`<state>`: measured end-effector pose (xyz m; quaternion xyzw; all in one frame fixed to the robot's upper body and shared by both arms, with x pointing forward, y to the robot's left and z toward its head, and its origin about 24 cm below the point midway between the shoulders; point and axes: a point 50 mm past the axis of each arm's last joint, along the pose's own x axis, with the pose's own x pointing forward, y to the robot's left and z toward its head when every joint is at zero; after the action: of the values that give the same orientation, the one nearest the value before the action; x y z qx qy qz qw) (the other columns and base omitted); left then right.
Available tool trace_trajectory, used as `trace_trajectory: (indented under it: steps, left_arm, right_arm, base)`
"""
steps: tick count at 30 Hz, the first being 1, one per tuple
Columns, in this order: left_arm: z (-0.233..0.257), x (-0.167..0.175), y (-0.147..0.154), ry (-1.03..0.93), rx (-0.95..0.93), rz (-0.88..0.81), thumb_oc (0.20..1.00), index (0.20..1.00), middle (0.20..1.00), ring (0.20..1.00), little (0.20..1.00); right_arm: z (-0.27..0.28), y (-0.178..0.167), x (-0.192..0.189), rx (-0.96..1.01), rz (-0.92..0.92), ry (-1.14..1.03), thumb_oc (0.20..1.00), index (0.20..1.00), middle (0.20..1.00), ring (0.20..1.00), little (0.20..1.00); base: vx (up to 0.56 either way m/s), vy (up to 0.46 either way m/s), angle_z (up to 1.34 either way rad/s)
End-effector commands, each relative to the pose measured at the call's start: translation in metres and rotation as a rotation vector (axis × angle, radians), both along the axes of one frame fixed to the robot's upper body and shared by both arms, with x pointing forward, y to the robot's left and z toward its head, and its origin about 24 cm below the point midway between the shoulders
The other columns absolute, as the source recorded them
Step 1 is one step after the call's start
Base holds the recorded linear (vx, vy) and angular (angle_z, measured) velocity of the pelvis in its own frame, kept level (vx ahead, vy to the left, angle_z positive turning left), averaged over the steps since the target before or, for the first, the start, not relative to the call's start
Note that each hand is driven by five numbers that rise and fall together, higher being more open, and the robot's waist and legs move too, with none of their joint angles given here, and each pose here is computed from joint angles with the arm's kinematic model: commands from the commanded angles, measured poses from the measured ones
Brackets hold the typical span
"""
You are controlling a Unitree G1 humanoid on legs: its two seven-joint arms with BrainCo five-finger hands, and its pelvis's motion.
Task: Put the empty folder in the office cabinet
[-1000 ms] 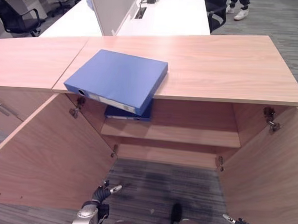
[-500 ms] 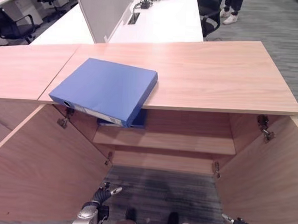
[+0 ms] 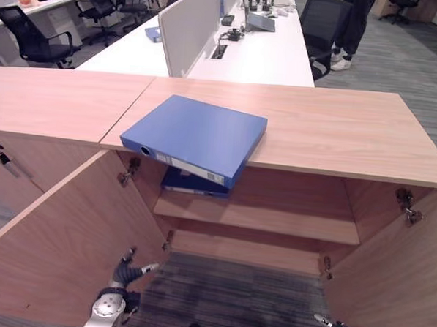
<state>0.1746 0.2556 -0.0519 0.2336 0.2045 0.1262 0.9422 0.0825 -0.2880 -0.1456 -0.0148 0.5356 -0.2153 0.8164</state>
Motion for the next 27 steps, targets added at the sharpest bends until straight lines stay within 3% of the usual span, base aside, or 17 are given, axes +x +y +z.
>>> trace_trajectory:
  steps: [1,3,11,27]
  left_arm:
    - [0.036,0.022,0.02,-0.192,0.282,0.015,1.0,1.0,1.0,1.0,1.0]
    - [0.059,0.024,0.023,-0.29,0.464,0.001,1.0,1.0,1.0,1.0,1.0]
    - [0.129,0.04,0.019,-0.564,0.727,-0.101,1.0,1.0,1.0,1.0,1.0]
    - [0.217,0.083,0.008,-0.79,1.117,-0.331,1.0,1.0,1.0,1.0,1.0]
  right_arm:
    - [0.003,0.009,0.026,-0.014,-0.028,-0.102,1.0,1.0,1.0,1.0,1.0]
    - [-0.001,0.018,0.022,0.013,-0.012,-0.087,1.0,1.0,1.0,1.0,1.0]
    - [0.001,0.022,0.031,0.031,0.014,-0.112,1.0,1.0,1.0,1.0,1.0]
    - [0.006,0.012,0.036,0.004,0.074,-0.105,1.0,1.0,1.0,1.0,1.0]
  base:
    - [0.02,-0.03,0.16]
    - [0.02,-0.038,0.05]
    - [0.0,-0.016,0.01]
    - [0.0,0.003,-0.01]
